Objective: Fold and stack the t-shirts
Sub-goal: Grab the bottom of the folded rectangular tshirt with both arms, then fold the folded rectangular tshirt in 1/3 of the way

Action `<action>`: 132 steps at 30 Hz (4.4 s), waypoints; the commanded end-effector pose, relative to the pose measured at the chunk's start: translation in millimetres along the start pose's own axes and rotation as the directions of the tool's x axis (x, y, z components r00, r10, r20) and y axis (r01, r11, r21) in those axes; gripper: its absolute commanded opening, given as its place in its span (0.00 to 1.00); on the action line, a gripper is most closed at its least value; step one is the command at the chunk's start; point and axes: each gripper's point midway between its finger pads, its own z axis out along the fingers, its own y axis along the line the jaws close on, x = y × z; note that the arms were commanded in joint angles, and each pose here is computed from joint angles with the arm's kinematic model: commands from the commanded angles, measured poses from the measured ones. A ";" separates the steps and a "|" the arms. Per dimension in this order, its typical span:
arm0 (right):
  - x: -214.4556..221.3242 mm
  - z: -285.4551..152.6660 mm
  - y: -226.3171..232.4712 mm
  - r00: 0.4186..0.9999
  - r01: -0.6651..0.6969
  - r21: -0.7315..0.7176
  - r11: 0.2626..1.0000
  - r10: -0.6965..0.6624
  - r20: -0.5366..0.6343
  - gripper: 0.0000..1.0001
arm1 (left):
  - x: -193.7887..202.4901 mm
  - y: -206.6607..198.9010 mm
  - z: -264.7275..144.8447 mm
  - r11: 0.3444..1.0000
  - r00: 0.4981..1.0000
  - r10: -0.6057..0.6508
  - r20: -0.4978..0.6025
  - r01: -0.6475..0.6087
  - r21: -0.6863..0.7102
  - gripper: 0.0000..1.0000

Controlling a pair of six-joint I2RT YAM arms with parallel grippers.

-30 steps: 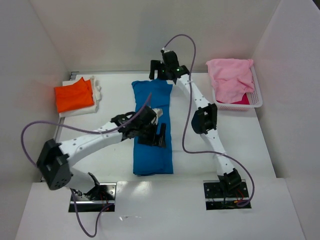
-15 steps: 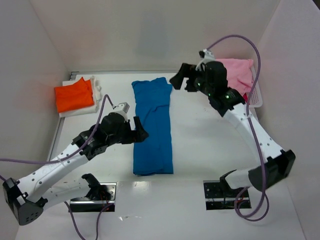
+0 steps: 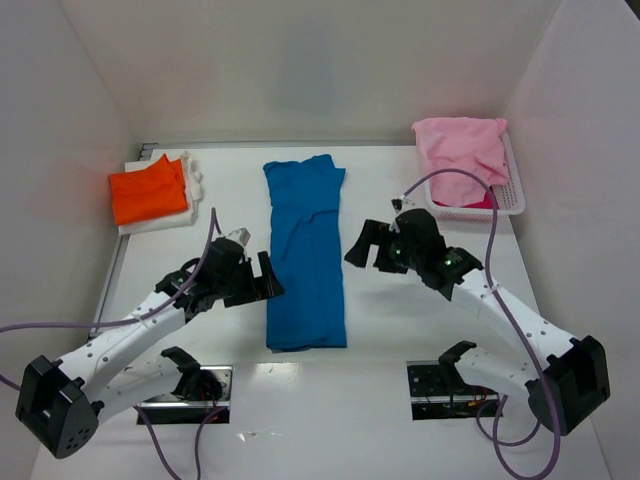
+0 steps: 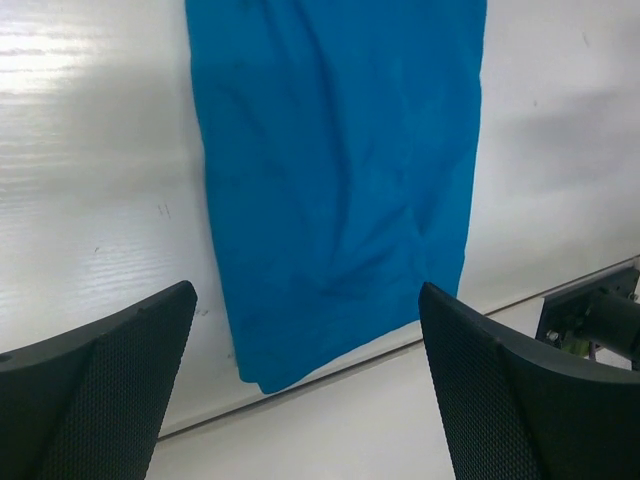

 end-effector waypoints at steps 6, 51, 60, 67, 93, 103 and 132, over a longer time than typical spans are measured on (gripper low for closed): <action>73.5 -1.9 -3.7 0.990 -0.080 -0.023 0.997 0.076 -0.119 0.99 | 8.9 -0.5 -2.8 0.995 0.998 -0.055 0.028 0.052 0.083 1.00; 178.7 22.4 -3.9 0.914 -0.040 0.028 0.999 0.048 -0.402 0.87 | 60.3 7.0 19.4 1.000 0.975 -0.015 -0.221 0.018 0.009 0.96; 185.8 26.0 -3.8 0.910 -0.053 0.021 0.998 0.057 -0.411 0.76 | 84.9 14.1 9.6 0.996 0.962 -0.082 -0.261 0.090 0.016 0.90; 198.8 34.4 -4.9 0.894 -0.029 0.050 0.998 0.048 -0.445 0.74 | 96.6 23.5 13.4 0.995 0.951 -0.098 -0.293 0.096 -0.022 0.87; 224.9 22.7 -14.6 0.863 -0.021 0.063 0.998 0.050 -0.503 0.35 | 112.8 28.6 34.1 0.994 0.934 -0.072 -0.349 0.037 -0.107 0.67; 224.6 27.4 -18.7 0.870 -0.024 0.090 0.996 0.065 -0.489 0.18 | 116.9 33.2 37.1 0.992 0.932 -0.084 -0.354 0.044 -0.119 0.37; 76.1 22.7 37.9 0.991 -0.104 0.003 0.995 0.104 -0.088 0.00 | -1.2 -26.5 4.2 0.998 0.994 0.032 -0.100 -0.037 -0.046 0.00</action>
